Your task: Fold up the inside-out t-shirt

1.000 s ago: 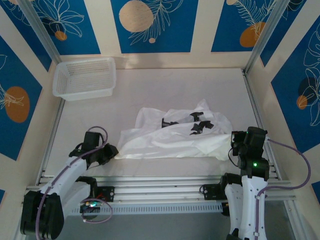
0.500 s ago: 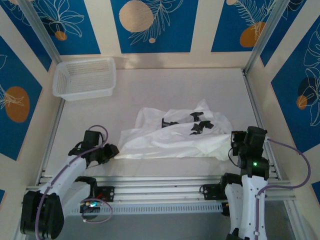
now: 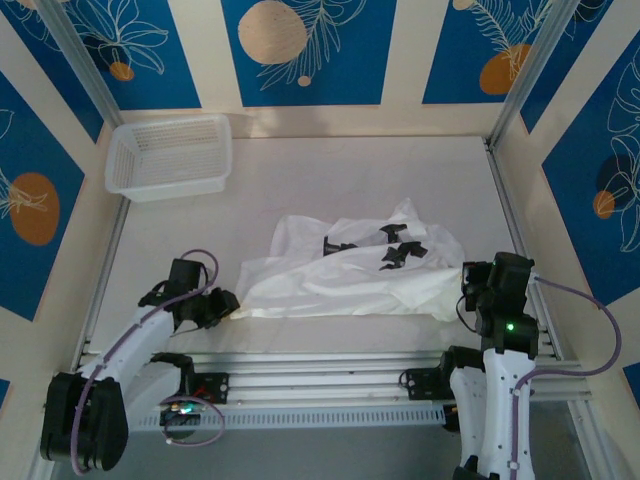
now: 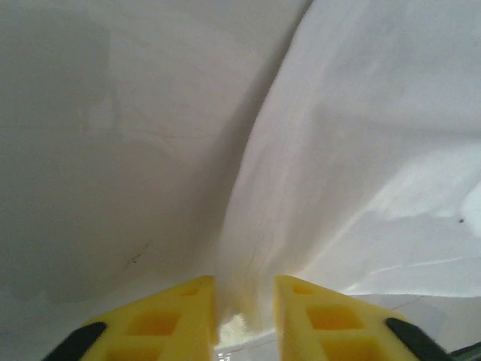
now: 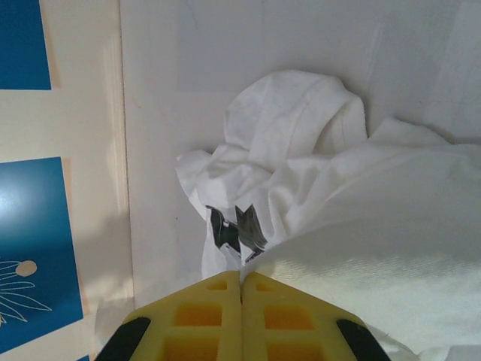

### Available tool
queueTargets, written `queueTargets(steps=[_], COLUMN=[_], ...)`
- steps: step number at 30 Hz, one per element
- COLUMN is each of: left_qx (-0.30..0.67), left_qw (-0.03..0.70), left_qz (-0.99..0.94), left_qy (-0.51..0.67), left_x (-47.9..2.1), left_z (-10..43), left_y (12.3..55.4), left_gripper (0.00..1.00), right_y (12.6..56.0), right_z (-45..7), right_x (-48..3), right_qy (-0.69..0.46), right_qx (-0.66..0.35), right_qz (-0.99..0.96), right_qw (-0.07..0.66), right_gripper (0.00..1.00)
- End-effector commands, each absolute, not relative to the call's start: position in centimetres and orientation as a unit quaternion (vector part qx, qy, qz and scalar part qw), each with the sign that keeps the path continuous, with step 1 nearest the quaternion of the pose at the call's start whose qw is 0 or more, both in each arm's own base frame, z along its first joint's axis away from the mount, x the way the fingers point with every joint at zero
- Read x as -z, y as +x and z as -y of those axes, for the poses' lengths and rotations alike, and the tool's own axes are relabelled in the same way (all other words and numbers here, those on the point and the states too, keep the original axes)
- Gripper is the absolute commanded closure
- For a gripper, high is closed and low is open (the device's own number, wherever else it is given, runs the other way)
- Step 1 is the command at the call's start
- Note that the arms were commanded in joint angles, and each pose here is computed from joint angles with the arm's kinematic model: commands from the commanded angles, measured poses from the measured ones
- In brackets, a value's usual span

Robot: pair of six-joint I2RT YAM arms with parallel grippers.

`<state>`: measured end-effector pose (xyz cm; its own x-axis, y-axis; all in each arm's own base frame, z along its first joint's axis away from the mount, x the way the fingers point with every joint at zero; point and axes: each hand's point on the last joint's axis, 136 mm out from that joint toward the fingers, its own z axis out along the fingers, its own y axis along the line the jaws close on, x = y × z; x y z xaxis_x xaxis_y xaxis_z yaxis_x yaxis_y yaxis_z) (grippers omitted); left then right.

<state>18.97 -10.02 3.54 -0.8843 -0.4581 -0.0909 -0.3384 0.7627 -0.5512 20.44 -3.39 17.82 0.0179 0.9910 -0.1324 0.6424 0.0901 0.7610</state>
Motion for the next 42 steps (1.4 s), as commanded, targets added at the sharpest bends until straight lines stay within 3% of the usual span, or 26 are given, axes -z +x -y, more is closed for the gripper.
queueTargets(steps=[1,4,6,9,14,17,22,28,36,42], left_qx=[0.299,0.321,0.344,0.364,0.337,0.341,0.379,0.406,0.376,0.360], left_qw=[0.118,0.127,0.147,0.222,0.412,0.506,0.574,0.628,0.692,0.686], left_qz=[-0.924,-0.917,-0.906,-0.887,-0.838,-0.786,-0.724,-0.664,-0.617,-0.632], left_qy=[-0.205,-0.201,-0.199,-0.179,-0.121,-0.100,-0.056,-0.016,-0.019,-0.031], left_x=[-4.3,-5.3,-7.1,-13.6,-32.4,-42.6,-52.3,-58.1,-61.6,-61.3], left_z=[11.0,11.6,12.1,12.4,11.0,10.5,11.1,11.1,8.8,8.7], left_y=[19.4,19.9,21.0,24.6,31.4,32.7,31.3,27.4,22.7,25.0], left_gripper=[0.83,1.00,1.00,1.00,1.00,1.00,1.00,1.00,1.00,1.00], right_y=[20.8,20.9,21.4,23.3,26.8,26.6,23.2,17.9,14.0,15.2], right_z=[3.2,3.2,3.2,3.3,3.2,2.5,1.2,0.9,1.2,2.7], right_x=[-18.6,-19.2,-20.3,-24.5,-41.0,-51.5,-62.1,-68.5,-71.9,-71.9], right_qy=[0.615,0.613,0.610,0.588,0.484,0.400,0.305,0.268,0.266,0.294], right_qx=[-0.264,-0.267,-0.278,-0.309,-0.360,-0.366,-0.379,-0.387,-0.389,-0.368], right_qz=[-0.655,-0.653,-0.646,-0.630,-0.608,-0.595,-0.549,-0.477,-0.424,-0.413], right_qw=[0.351,0.356,0.365,0.402,0.517,0.593,0.680,0.743,0.773,0.779], right_gripper=[1.00,1.00,1.00,1.00,1.00,1.00,1.00,1.00,1.00,1.00])
